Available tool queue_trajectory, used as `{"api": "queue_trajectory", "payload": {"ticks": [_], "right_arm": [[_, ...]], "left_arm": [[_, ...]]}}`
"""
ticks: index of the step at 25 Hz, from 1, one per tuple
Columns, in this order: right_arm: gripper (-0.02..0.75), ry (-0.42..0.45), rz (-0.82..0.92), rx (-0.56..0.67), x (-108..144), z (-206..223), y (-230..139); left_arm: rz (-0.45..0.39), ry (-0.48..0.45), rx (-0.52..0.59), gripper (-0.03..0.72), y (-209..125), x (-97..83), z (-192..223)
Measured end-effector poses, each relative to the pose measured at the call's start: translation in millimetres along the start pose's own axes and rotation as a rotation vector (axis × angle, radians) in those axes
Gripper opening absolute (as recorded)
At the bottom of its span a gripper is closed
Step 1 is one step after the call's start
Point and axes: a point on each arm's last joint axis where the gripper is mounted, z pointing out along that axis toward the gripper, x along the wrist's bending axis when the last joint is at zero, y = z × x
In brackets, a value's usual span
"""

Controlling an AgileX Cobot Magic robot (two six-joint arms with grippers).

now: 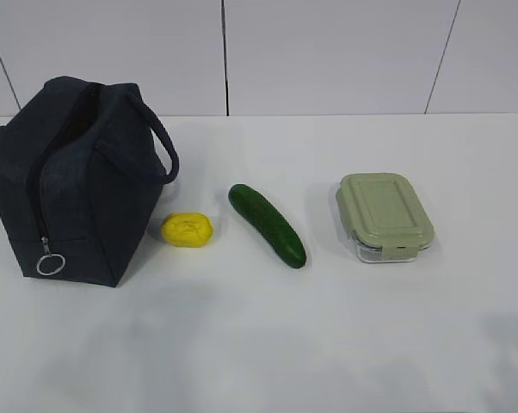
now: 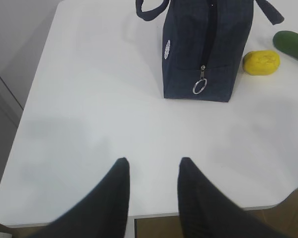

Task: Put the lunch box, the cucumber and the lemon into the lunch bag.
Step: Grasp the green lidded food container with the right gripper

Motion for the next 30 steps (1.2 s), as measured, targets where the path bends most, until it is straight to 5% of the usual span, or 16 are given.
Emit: {"api": "queue_trajectory", "payload": {"ticks": [18,25,30], "right_arm": [[0.546,0.007,0.003,-0.009,0.6,-1.8,1.4],[0.546,0.195,0.140,0.052,17.1,11.0,39.1],[0.505,0.355,0.257,0.293,33.3,59.6,68.8]], "left_arm": [[0.003,0.005,0.000,0.235,0.0,0.5,0.0],[0.003,0.005,0.000,0.235,0.0,0.5,0.0],[0.003,0.005,0.000,0.235,0.0,0.5,0.0]]}}
